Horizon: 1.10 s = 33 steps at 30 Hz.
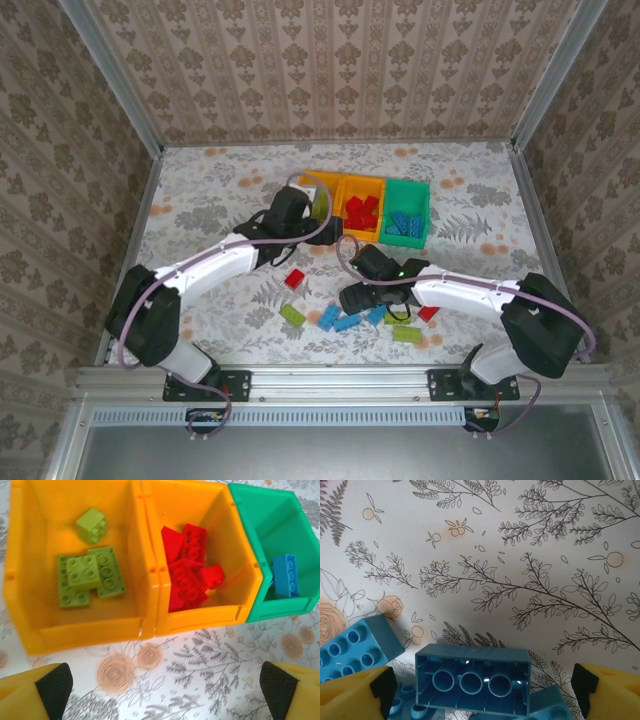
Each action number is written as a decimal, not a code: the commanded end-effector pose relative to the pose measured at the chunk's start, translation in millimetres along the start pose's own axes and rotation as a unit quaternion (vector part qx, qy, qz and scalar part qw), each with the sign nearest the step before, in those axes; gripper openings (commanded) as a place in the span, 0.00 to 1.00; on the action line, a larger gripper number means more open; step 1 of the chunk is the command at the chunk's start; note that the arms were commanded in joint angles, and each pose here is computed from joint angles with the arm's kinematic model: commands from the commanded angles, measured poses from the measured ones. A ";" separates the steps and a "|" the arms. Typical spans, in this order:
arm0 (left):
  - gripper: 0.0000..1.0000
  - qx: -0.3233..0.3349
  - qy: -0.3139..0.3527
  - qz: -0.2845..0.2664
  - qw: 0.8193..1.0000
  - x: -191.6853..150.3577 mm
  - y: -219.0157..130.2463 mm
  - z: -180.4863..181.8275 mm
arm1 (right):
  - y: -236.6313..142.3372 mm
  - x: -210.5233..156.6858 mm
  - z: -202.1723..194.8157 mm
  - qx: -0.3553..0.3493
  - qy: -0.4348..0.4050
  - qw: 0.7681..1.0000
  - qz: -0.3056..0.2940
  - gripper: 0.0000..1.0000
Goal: Sort the legos into containers by color
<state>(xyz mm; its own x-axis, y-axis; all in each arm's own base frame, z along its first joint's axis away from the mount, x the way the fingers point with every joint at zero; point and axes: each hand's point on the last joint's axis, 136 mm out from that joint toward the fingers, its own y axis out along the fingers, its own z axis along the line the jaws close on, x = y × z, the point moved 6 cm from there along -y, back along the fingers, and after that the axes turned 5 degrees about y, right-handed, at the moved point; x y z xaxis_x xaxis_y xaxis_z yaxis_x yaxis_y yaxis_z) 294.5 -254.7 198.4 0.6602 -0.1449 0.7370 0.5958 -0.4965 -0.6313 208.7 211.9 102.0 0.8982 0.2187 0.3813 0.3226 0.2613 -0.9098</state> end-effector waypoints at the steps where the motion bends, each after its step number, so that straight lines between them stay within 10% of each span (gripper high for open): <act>1: 1.00 0.025 -0.011 -0.016 1.000 -1.3 -18.4 12.0 | 0.1 -0.1 -1.3 -0.025 -0.011 1.000 0.006 0.93; 19: 1.00 0.072 -0.033 0.008 0.997 -41.3 -38.6 42.6 | 22.5 -11.9 4.5 -0.063 -0.024 0.996 0.052 0.91; 33: 1.00 0.083 -0.041 0.019 0.996 -54.3 -39.5 50.6 | 13.3 2.5 4.3 -0.082 -0.019 0.996 0.034 0.55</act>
<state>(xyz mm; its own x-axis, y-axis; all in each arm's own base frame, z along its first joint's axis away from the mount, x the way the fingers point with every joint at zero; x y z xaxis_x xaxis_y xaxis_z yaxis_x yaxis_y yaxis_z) 260.4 -190.0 168.2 0.7162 -0.1112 0.6890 0.6187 -0.3555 -0.7005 210.6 223.8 80.6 0.9112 0.2805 0.3017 0.2789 0.1189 -0.9529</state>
